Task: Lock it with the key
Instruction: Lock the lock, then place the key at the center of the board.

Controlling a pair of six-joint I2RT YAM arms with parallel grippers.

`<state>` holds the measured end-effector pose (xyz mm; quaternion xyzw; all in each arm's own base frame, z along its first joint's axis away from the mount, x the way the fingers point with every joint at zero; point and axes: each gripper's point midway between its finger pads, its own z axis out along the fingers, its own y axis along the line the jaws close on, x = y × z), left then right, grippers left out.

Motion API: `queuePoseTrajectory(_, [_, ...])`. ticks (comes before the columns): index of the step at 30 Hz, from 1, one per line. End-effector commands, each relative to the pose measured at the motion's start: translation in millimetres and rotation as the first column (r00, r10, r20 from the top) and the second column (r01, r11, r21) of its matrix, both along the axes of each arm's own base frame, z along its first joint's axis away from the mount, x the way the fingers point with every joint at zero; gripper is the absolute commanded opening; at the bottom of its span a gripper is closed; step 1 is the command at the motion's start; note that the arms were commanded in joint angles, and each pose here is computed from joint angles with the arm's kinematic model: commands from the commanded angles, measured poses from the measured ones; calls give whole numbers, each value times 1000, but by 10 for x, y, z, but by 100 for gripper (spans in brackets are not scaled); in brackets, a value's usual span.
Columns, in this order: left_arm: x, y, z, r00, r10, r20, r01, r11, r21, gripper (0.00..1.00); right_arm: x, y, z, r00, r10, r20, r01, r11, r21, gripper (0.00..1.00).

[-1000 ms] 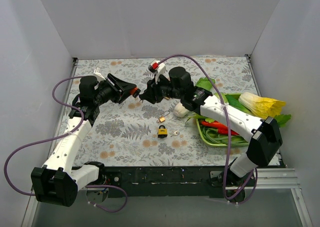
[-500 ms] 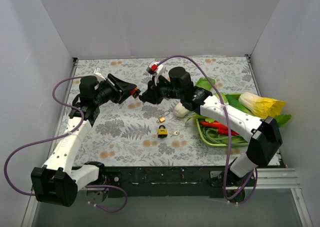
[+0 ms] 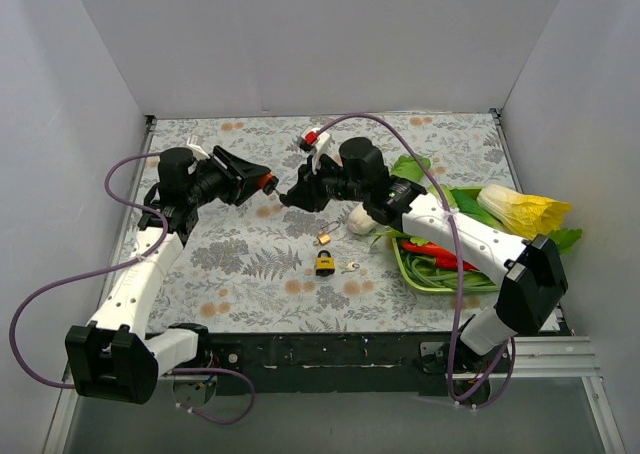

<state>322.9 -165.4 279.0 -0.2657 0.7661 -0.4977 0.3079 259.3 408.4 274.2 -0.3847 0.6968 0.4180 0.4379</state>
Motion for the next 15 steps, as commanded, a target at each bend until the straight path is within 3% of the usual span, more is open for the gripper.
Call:
queuePoseTrajectory(1, [311,279,423,984,124,130,-123,992,-11,0,-217,-122,30,999,31,-45,-30,999,12,1])
queuePoseTrajectory(7, [496,506,458,971,182,154,-187,982,23,0,-352,-199,-159,992,42,-118,-43,999,-9,1])
queuePoseTrajectory(15, [435,679,166,973,216,81,-222,973,68,0,-623,-187,-751,957,107,-270,-131,989,-71,1])
